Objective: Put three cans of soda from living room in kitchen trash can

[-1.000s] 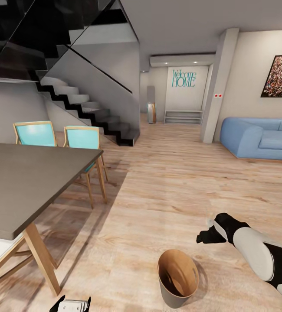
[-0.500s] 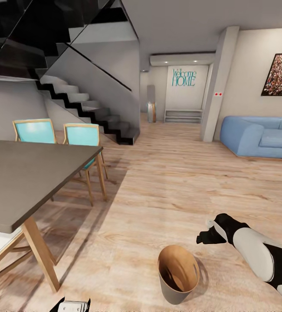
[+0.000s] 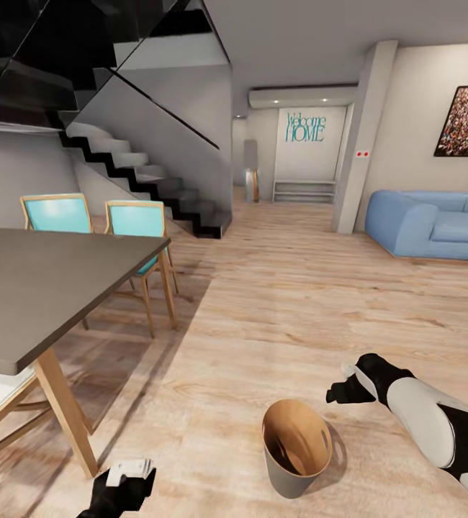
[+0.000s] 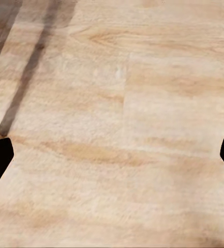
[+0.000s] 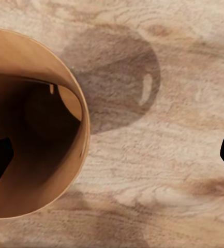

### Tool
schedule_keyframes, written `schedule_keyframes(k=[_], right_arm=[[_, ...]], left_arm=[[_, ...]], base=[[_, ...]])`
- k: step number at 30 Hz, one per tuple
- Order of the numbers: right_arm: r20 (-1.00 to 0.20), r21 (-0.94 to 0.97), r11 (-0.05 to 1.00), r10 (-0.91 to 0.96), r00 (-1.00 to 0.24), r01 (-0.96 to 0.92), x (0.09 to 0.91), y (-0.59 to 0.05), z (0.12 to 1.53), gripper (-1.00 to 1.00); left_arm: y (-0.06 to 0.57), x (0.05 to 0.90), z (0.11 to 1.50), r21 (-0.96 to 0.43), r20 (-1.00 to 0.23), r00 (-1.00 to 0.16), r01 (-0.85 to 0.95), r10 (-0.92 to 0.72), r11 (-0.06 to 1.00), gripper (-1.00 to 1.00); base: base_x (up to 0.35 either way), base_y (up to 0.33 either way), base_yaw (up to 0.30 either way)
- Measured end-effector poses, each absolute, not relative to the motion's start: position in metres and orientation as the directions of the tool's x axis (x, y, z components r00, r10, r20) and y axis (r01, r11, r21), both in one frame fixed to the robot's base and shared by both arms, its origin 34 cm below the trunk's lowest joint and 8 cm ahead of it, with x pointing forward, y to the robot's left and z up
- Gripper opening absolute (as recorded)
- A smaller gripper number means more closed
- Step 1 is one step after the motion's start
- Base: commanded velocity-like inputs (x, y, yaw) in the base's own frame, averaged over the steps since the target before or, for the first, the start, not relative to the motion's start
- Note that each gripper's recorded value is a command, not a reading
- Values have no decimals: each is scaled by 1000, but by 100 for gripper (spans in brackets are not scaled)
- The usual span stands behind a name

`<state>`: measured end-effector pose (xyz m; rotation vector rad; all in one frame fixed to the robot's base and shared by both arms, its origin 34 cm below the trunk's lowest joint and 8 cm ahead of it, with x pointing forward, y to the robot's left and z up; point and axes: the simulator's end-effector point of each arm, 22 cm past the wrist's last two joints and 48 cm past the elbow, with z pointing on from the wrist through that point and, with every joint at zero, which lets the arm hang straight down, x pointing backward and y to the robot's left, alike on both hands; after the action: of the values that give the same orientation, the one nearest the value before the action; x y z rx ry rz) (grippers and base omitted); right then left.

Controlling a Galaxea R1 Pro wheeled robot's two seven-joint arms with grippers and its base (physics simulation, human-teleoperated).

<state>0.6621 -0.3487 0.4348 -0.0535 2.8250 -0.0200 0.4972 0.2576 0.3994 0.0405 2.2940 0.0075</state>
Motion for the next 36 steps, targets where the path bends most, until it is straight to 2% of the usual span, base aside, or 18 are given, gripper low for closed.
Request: schedule_keyframes(k=[6, 17, 28, 36], right_arm=[[-312, -8, 998, -55, -949, -56, 661, -331, 420, 100], [-317, -11, 998, -66, -946, -66, 663, -326, 420, 100], [-320, -10, 998, -59, -946, -59, 663, -329, 420, 100], [-333, -8, 998, -65, -941, -67, 665, -327, 419, 100]], left_arm=[[242, 547, 415, 20, -760, -647, 60, 54, 998, 100], [241, 539, 384, 24, -719, -691, 72, 67, 997, 100], [239, 544, 387, 29, -747, -660, 79, 74, 996, 100], [239, 542, 383, 27, -742, -666, 76, 71, 997, 100]], base=[[0, 0, 0], [12, 0, 0], [241, 0, 0], [51, 0, 0]])
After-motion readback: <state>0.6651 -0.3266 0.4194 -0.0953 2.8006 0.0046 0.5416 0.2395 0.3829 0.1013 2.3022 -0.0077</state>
